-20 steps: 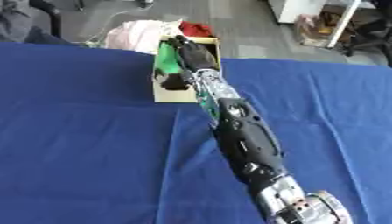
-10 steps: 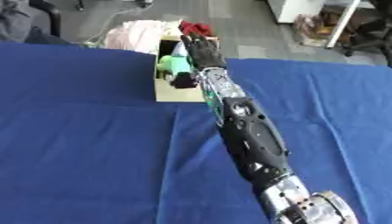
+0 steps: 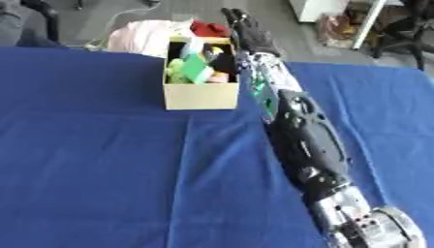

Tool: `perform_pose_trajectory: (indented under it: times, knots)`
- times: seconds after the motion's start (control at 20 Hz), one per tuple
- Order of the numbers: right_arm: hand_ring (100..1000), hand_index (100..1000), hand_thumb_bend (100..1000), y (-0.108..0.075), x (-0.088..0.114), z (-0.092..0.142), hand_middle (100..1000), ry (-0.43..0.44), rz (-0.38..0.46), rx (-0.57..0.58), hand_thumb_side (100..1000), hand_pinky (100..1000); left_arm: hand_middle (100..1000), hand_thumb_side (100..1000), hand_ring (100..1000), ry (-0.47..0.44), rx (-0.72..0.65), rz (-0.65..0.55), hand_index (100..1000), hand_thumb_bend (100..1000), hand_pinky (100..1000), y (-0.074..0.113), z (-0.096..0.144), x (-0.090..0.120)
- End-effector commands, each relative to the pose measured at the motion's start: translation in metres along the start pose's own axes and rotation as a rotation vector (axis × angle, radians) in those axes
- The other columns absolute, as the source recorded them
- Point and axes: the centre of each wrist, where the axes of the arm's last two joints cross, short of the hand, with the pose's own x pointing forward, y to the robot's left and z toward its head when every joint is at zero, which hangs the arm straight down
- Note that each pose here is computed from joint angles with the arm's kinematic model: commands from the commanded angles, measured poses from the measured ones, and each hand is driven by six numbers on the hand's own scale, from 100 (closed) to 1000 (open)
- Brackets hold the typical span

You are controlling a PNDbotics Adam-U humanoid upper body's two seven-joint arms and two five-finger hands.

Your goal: Pick up objects on the table and place them in the box.

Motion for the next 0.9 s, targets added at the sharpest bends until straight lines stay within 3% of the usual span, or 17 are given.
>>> perform_pose_trajectory:
  times: [0.05, 0.25, 0.45, 0.9]
  knots:
    - [867, 998, 131, -0.037, -0.004, 0.004, 906, -0.073, -0.071, -0.075, 534, 857, 594, 761, 603, -0.016, 0.023, -0.017, 761, 100, 909, 0.006, -0.001, 0.004]
    - [851, 989, 100, -0.053, -0.017, 0.033, 883, -0.112, -0.173, -0.11, 537, 847, 594, 759, 604, -0.015, 0.036, -0.016, 761, 100, 909, 0.006, 0.001, 0.002]
    - [815, 970, 100, -0.058, -0.032, 0.073, 850, -0.105, -0.325, -0.161, 563, 822, 596, 755, 605, -0.024, 0.055, -0.017, 761, 100, 909, 0.008, 0.002, 0.002]
    - [750, 929, 100, -0.039, -0.05, 0.16, 803, -0.073, -0.631, -0.289, 589, 768, 608, 741, 619, -0.081, 0.104, -0.001, 760, 100, 907, 0.007, 0.005, 0.003]
